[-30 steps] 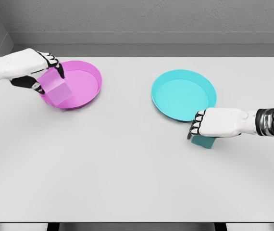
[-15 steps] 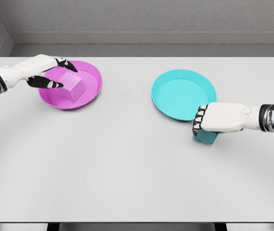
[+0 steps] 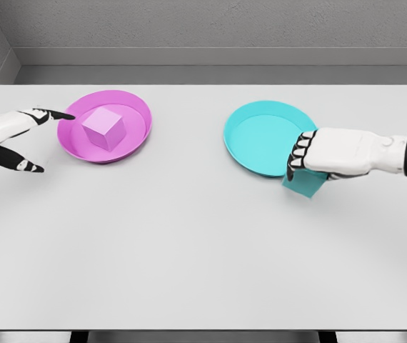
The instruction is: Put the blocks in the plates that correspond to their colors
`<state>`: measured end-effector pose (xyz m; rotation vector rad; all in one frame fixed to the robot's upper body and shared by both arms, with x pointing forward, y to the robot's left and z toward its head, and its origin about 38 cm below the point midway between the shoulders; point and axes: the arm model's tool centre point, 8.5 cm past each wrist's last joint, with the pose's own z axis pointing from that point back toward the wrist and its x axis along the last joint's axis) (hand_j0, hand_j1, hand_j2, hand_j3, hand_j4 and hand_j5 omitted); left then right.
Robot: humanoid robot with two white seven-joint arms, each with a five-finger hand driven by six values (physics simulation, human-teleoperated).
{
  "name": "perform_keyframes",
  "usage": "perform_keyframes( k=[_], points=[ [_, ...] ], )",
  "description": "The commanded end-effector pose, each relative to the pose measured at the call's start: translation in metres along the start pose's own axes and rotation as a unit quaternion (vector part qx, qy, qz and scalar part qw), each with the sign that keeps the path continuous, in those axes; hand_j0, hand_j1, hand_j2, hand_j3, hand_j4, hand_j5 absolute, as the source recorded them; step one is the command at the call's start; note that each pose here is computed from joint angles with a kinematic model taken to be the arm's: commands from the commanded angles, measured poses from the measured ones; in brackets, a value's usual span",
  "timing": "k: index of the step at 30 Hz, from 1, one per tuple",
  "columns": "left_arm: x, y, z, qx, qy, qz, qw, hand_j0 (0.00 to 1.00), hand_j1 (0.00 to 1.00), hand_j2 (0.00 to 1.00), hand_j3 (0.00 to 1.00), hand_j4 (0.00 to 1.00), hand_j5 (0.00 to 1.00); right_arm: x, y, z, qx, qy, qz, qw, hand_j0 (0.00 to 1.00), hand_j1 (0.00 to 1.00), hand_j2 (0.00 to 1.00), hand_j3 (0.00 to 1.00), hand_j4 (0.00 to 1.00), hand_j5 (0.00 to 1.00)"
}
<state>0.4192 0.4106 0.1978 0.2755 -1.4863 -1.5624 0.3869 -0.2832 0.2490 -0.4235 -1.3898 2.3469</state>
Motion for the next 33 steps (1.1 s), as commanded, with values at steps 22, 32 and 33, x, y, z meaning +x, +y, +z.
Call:
perform_keyframes(
  k=[22,32,33],
  points=[
    [-0.007,-0.013,0.004,-0.01,0.009,0.017,0.9998,1.0,1.0,1.0,1.0,1.0,1.0,-0.092,-0.042,0.026,-0.161,0.1,-0.099,0.9768,1.0,1.0,1.0,1.0,1.0,1.0],
    [-0.015,-0.019,0.009,-0.013,0.023,0.026,0.9993,1.0,1.0,1.0,1.0,1.0,1.0,-0.093,-0.03,0.027,-0.151,0.104,-0.109,0.977,1.0,1.0,1.0,1.0,1.0,1.0],
    [-0.019,-0.02,0.011,-0.012,0.029,0.03,0.999,1.0,1.0,1.0,1.0,1.0,1.0,-0.093,-0.03,0.027,-0.151,0.104,-0.109,0.977,1.0,1.0,1.0,1.0,1.0,1.0]
  ],
)
